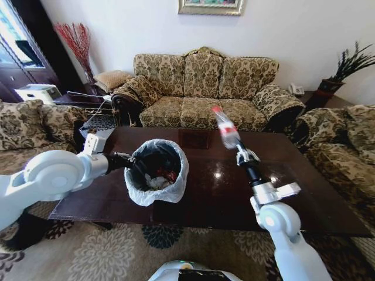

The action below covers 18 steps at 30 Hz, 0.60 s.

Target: Move to the front of the table and place the trash on the table into the trash bin.

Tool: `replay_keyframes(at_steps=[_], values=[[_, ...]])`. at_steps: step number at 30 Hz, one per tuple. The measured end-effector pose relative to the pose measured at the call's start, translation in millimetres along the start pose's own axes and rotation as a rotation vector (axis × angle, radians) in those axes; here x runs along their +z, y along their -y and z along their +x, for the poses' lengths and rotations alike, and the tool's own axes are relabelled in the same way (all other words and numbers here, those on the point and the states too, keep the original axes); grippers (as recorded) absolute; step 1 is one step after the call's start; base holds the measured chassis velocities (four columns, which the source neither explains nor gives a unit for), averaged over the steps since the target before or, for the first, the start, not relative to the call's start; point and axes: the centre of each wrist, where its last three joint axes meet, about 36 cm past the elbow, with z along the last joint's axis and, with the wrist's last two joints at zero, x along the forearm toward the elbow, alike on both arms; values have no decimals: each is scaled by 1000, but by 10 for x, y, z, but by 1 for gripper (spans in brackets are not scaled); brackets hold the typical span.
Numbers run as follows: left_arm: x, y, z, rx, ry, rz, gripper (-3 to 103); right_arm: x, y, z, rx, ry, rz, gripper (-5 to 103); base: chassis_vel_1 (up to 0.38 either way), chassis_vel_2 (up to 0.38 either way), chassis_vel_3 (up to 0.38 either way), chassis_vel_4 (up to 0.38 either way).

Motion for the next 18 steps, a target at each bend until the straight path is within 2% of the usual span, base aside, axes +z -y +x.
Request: replay_keyframes(at_steps=[3, 7, 13, 14, 17, 18], values=[[-9, 3, -3, 2, -2, -3, 0, 68, -286, -45, -137, -56, -100, 1, 0, 0, 0, 0], [-21, 7, 7, 6, 1, 1, 0, 227, -408, 6, -196, -128, -144, 1, 0, 0, 0, 0], [-36, 54, 31, 17, 6, -7, 0, 471, -409, 4, -207, -196, -122, 1, 0, 0, 0, 0], [-40, 74, 40, 23, 7, -10, 0, 523, -398, -6, -205, -205, -108, -3, 0, 0, 0, 0], [-52, 99, 56, 30, 9, -14, 0, 598, -386, -25, -201, -209, -84, 12, 0, 0, 0, 0], [-52, 99, 56, 30, 9, -14, 0, 598, -386, -25, -201, -209, -84, 12, 0, 0, 0, 0]])
